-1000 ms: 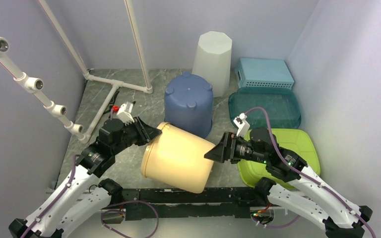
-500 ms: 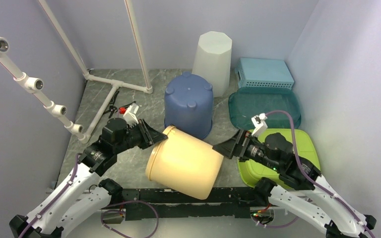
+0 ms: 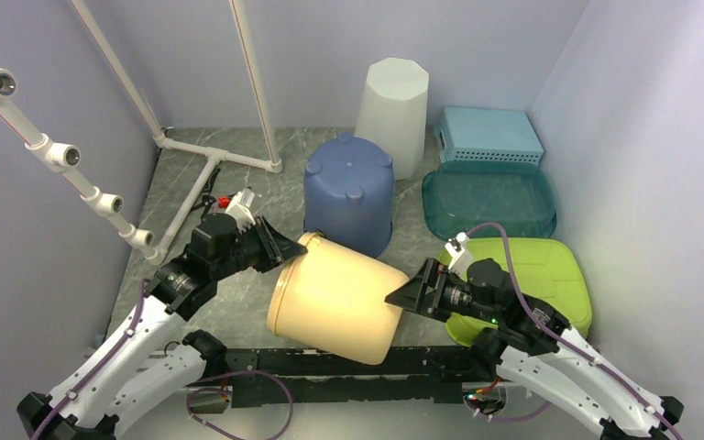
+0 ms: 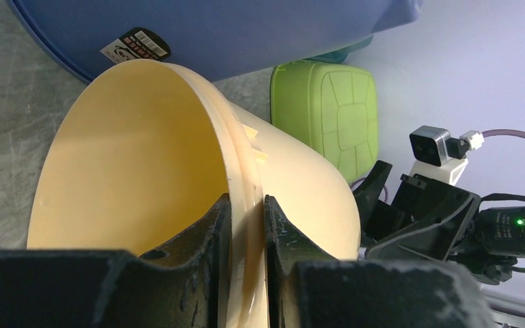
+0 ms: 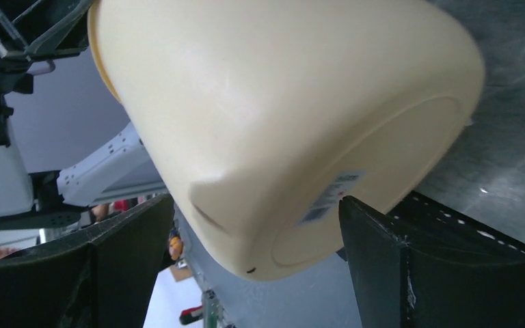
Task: Turn the large container upside down
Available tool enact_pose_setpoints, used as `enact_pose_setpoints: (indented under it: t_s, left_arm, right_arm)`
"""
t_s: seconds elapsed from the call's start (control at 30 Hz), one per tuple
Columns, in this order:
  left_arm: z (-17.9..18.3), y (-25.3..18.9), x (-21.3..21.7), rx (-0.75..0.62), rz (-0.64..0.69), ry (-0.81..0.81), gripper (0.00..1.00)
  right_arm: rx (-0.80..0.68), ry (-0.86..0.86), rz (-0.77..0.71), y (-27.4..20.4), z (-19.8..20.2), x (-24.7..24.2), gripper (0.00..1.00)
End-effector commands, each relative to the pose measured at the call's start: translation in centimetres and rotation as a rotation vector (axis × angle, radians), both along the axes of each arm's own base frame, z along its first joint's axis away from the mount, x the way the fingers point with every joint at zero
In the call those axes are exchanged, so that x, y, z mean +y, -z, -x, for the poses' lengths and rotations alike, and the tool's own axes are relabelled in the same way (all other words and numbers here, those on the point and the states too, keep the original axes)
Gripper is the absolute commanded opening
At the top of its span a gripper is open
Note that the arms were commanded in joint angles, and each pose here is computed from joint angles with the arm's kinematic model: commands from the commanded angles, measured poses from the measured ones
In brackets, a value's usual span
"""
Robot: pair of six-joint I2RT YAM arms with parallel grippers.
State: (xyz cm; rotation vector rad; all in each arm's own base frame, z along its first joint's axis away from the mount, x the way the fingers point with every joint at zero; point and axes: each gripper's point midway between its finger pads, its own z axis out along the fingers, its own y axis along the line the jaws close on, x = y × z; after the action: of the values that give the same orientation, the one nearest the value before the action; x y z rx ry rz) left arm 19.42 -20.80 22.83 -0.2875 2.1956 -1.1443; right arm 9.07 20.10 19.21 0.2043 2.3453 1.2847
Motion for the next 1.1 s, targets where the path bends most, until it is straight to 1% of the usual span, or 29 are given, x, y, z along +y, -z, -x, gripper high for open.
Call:
enact_pose_setpoints:
  t_s: [0.0,0.07,0.2,0.33,0.47,0.57,0.8,1.07]
  left_arm:
    - [1.1,3.9,0.6,0.113,-0.123,0.035,0.03]
    - [1.3,4.0,0.3,0.119,-0.108,0.049,0.03]
    - [1.4,3.6,-0.7,0.105,-0.024,0.074,0.03]
    - [1.5,3.1,-2.1,0.101,0.080,0.106,0.03]
    - [1.3,2.6,-2.7,0.086,0.134,0.111,0.03]
    - [1.1,2.5,-2.7,0.080,0.138,0.106,0.03]
    - [0.8,2.9,-2.9,0.086,0.160,0.093,0.03]
    - [0.3,2.7,-2.4,0.049,0.142,0.066,0.03]
  right_arm:
    - [-0.132,-0.091,-0.217,-6.1,-0.6,3.2,0.93]
    - [-0.181,-0.096,-0.225,-7.7,-0.9,3.3,0.90]
    - [-0.263,-0.123,-0.283,-10.7,-0.8,3.6,0.83]
    - [-0.325,-0.139,-0.322,-13.4,-0.4,3.4,0.80]
    - [-0.391,-0.131,-0.363,-16.1,-0.2,2.8,0.80]
    - [-0.425,-0.135,-0.371,-17.3,-0.3,2.9,0.80]
    - [-0.437,-0.161,-0.370,-17.9,-0.9,4.1,0.80]
    - [-0.540,-0.197,-0.372,-22.0,-1.4,4.9,0.80]
